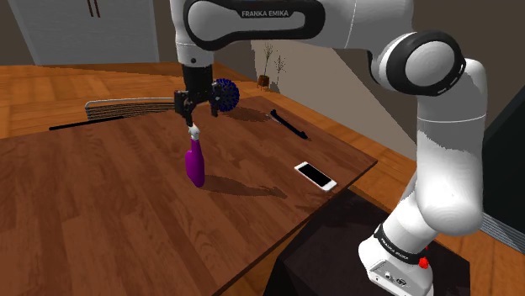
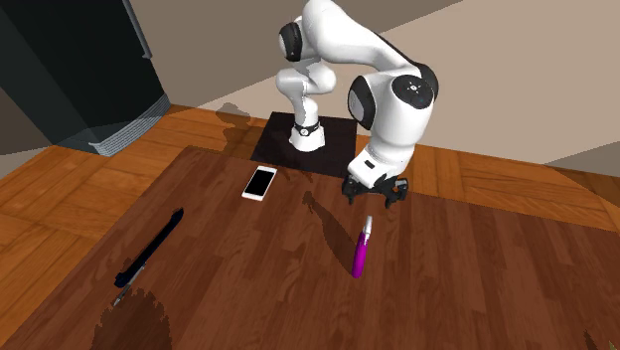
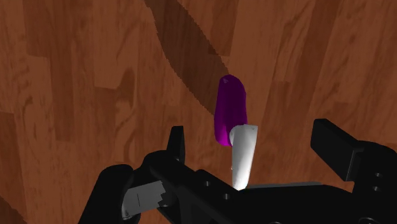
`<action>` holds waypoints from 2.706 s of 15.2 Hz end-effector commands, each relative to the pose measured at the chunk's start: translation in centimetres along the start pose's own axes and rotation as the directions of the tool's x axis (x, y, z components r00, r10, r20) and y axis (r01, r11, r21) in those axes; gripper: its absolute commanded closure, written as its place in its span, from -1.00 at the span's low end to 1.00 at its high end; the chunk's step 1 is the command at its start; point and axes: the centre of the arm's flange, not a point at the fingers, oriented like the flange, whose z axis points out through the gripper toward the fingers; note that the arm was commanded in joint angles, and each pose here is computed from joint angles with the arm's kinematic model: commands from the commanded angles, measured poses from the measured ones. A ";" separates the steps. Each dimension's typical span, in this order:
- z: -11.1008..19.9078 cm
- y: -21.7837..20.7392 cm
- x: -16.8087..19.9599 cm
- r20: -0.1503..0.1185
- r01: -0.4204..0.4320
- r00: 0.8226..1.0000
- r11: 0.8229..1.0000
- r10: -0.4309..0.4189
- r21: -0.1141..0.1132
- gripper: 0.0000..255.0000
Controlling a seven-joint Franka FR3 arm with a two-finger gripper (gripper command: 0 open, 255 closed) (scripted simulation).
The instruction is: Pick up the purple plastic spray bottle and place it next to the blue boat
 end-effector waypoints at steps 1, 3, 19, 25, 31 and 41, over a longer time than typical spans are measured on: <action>0.6 -1.0 2.0 0.003 -0.007 1.000 1.000 0.007 -0.003 -1.00; 1.7 -1.0 2.0 0.003 -0.007 1.000 1.000 0.007 -0.003 -1.00; 4.6 -1.0 2.0 0.003 -0.007 1.000 1.000 0.007 -0.003 1.00; 4.6 -1.0 2.0 0.003 -0.007 1.000 1.000 0.007 -0.003 1.00; 2.0 -0.9 1.7 0.003 -0.007 1.000 1.000 0.007 -0.003 1.00; -3.3 -0.6 1.3 0.003 -0.007 1.000 1.000 0.007 -0.003 1.00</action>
